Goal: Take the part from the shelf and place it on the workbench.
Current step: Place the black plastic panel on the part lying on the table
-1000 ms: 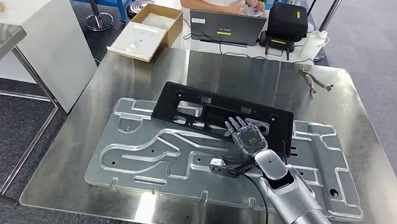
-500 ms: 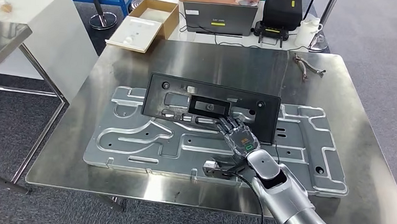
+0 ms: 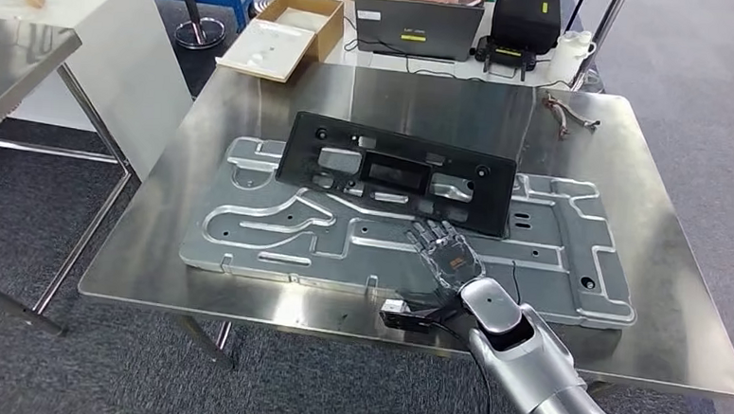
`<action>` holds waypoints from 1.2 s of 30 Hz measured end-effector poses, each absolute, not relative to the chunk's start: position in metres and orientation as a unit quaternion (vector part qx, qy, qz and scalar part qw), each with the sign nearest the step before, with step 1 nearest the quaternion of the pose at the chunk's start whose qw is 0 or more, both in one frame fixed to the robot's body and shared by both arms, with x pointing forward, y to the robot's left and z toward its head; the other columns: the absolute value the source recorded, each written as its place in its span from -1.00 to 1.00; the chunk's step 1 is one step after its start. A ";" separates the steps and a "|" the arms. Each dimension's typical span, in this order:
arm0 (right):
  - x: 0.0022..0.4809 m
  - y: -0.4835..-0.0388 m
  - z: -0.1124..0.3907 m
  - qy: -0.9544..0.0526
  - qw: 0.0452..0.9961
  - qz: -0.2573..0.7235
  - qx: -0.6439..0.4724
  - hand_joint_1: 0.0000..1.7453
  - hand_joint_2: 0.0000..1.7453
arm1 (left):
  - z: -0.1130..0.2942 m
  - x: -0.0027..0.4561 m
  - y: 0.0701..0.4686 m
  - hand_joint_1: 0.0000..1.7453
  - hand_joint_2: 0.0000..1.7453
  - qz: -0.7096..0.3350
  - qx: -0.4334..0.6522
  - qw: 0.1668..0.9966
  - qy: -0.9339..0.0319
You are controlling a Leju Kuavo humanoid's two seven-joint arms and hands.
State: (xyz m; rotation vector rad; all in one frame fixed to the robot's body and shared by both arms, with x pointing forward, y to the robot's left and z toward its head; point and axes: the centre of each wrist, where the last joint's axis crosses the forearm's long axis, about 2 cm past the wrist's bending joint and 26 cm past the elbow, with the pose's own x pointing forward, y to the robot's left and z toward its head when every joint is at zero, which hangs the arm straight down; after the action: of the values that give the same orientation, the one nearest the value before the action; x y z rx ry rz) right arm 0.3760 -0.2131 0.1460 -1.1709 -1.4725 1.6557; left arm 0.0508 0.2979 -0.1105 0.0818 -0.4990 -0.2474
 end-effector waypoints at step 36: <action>0.358 -0.202 0.180 -0.596 0.245 0.596 -0.479 -1.00 -1.00 | -0.111 0.051 0.295 -1.00 -1.00 -0.105 0.032 0.963 -0.247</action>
State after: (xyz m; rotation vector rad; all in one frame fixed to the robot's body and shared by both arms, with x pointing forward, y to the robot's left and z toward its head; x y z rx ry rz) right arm 0.3578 -0.2024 0.1796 -1.3081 -1.6274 1.6269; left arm 0.0507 0.2948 -0.1106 0.0647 -0.5001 -0.2133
